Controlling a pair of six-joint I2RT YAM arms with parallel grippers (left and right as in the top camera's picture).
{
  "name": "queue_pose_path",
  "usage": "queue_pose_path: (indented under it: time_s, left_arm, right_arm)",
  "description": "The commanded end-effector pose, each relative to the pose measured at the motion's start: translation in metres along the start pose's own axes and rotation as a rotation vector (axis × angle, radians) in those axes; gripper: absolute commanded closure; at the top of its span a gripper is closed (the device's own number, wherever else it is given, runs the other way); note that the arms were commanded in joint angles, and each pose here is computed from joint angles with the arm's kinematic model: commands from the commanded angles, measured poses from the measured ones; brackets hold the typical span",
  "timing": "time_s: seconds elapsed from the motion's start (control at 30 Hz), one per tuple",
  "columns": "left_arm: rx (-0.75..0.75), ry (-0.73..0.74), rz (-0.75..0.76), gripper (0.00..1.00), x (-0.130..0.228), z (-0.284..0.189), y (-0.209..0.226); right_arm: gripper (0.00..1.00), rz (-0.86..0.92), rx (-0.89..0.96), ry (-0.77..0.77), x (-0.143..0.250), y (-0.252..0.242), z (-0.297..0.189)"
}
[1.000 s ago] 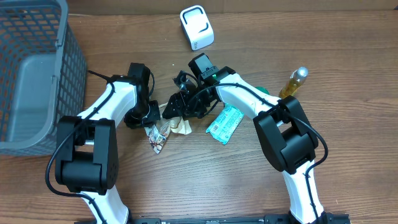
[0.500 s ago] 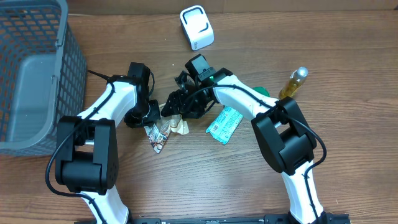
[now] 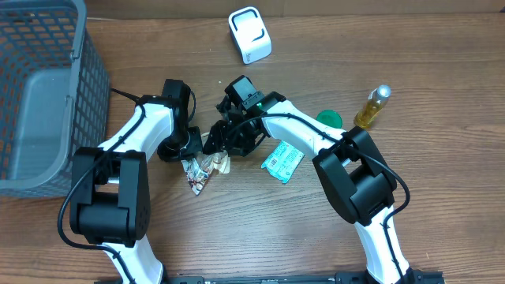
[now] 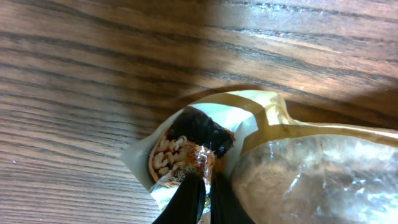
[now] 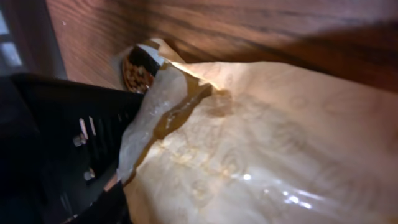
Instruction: Scan the item barcode
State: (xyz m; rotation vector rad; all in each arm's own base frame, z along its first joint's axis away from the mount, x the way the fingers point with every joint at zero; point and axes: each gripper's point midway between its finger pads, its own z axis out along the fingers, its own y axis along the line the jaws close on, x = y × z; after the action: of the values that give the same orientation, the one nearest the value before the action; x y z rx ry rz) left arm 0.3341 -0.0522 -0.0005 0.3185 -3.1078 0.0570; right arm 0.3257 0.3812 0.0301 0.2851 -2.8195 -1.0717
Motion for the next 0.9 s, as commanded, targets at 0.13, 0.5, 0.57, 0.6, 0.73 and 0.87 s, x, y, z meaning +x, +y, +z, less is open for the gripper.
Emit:
queue_pose_path:
  time_s: [0.13, 0.5, 0.57, 0.6, 0.73, 0.87]
  left_arm:
    - [0.022, 0.024, -0.016, 0.74, 0.005, 0.008, -0.004]
    - [0.047, -0.030, -0.033, 0.71, -0.029, -0.038, -0.004]
    - [0.053, -0.070, -0.031, 0.71, -0.044, -0.057, -0.005]
    - [0.060, -0.097, -0.023, 0.70, -0.053, -0.068, -0.006]
    - [0.029, -0.221, -0.030, 0.63, -0.087, -0.105, 0.003]
    - [-0.011, -0.293, -0.062, 0.48, -0.106, -0.123, 0.019]
  right_arm:
    - [0.65, 0.008, 0.002, 0.076, 0.022, 0.002, 0.015]
    - [0.74, -0.024, 0.059, 0.063, 0.020, -0.011, 0.013]
    - [0.75, -0.030, 0.064, 0.068, 0.021, -0.014, 0.011]
    - [0.75, -0.031, 0.066, 0.069, 0.020, -0.016, 0.009]
    - [0.75, -0.019, 0.078, 0.077, 0.019, -0.027, 0.002]
    - [0.75, -0.026, 0.086, 0.085, 0.018, -0.037, -0.006]
